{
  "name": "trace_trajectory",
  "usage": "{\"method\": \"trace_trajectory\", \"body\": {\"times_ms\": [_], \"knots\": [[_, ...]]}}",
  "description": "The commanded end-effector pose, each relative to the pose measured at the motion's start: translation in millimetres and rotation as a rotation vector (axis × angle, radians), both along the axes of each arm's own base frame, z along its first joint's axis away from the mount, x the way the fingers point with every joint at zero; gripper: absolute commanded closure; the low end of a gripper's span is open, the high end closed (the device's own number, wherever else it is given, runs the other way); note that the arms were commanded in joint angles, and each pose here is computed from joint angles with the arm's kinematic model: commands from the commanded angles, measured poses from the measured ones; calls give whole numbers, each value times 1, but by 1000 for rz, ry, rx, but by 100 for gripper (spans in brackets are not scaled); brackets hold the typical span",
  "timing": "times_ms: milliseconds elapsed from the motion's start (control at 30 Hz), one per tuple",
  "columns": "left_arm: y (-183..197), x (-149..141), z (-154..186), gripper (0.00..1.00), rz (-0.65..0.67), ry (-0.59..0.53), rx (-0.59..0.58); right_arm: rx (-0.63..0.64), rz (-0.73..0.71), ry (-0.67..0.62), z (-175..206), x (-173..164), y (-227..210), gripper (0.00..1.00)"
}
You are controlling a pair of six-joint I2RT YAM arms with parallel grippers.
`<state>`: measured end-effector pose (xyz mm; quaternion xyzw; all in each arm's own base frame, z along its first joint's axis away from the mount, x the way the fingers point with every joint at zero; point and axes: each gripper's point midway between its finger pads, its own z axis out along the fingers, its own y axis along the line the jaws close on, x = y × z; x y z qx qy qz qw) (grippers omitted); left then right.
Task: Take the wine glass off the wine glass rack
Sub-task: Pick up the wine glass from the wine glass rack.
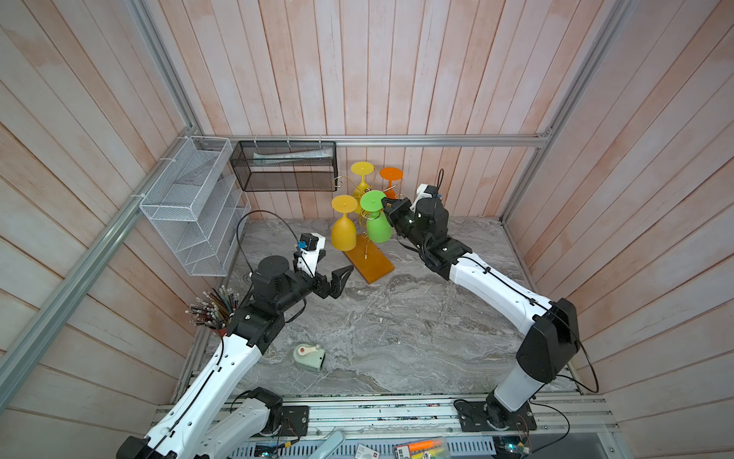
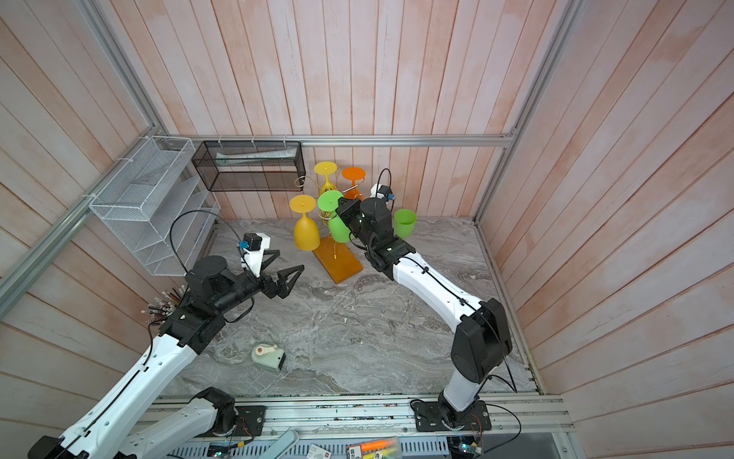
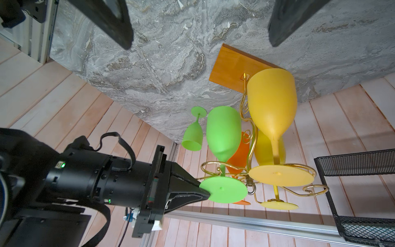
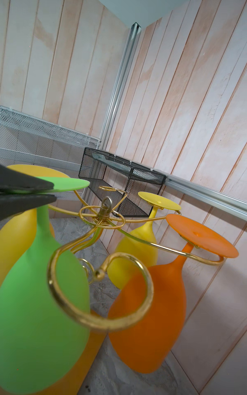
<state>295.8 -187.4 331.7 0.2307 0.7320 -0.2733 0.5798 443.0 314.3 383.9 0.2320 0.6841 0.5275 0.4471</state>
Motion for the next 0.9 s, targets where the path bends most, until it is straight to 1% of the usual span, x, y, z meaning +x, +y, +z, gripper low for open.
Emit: {"method": "trace_trajectory", "body": {"times_ms": [0,333,600,700,800,867], "knots": [[-1,-1,-6,0,-7,9,17,25,-34,-57,24,-12,-17,100],[-5,-1,-11,0,-10,20,34,29,-42,-52,19,-36,-38,100],[-12,-2,-17,0,-21,37,51,16,-3,-60,7,-69,-53,100],[-15,-2,-18,0,-29,49,53,-23,24,-62,-6,-86,-57,100],[-16,-1,-15,0,-27,62,55,-89,22,-61,-22,-102,-67,100],[-17,0,-12,0,-28,65,54,-132,21,-85,-27,-114,-72,100]]}}
